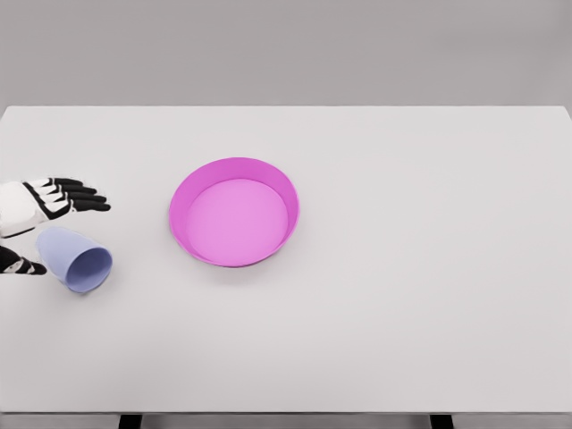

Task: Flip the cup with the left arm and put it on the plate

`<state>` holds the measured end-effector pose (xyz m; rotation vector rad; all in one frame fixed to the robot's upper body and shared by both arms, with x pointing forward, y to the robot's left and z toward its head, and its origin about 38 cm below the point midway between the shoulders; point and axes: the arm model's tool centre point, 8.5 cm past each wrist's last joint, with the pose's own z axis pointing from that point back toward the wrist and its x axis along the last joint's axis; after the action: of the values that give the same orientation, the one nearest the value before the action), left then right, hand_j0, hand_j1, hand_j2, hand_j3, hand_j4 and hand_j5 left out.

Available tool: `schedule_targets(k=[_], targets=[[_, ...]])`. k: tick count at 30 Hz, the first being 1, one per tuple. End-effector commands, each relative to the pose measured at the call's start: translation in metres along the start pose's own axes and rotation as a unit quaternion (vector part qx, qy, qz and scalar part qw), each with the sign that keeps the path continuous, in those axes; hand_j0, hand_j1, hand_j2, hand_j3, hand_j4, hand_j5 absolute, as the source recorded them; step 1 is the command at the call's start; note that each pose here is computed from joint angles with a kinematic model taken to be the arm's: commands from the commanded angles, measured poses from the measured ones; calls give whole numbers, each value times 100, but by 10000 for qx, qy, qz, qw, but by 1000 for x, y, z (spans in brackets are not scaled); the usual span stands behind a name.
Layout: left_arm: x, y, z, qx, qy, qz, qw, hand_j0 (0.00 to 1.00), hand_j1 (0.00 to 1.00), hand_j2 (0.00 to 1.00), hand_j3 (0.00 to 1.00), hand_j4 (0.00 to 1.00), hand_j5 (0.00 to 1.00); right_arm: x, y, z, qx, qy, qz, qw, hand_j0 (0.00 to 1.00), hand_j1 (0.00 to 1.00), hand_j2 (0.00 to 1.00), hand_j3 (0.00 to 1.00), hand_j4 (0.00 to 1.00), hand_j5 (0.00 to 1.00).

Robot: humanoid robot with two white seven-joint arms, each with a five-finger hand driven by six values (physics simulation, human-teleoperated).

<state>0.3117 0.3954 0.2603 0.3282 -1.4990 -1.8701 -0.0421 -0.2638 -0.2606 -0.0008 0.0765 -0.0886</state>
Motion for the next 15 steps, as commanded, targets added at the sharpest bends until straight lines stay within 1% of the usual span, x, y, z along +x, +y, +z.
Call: schedule_targets(k=[1,3,6,7,10,15], targets=[[0,0,0,1,0,44,10000,100,100,100,100,100,100,0,0,0,0,2,1,10000,100,100,100,100,100,100],[1,-10,-2,-12,-24,158,9999,100,100,100,100,100,100,0,0,0,0,2,1,10000,100,100,100,100,100,100],[2,-24,-3,-122,-46,358,9993,100,100,100,100,100,100,0,0,0,0,2,1,10000,100,100,100,100,100,100],[3,-28,-6,-89,-83,427,9990,100,100,100,100,100,100,0,0,0,0,2,1,10000,100,100,100,100,100,100],[3,-33,-10,6,-95,522,9986,100,100,100,100,100,100,0,0,0,1,-6,2,10000,100,100,100,100,100,100],[-4,-34,-10,15,245,624,9977,100,100,100,100,100,100,0,0,0,0,2,1,10000,100,100,100,100,100,100]])
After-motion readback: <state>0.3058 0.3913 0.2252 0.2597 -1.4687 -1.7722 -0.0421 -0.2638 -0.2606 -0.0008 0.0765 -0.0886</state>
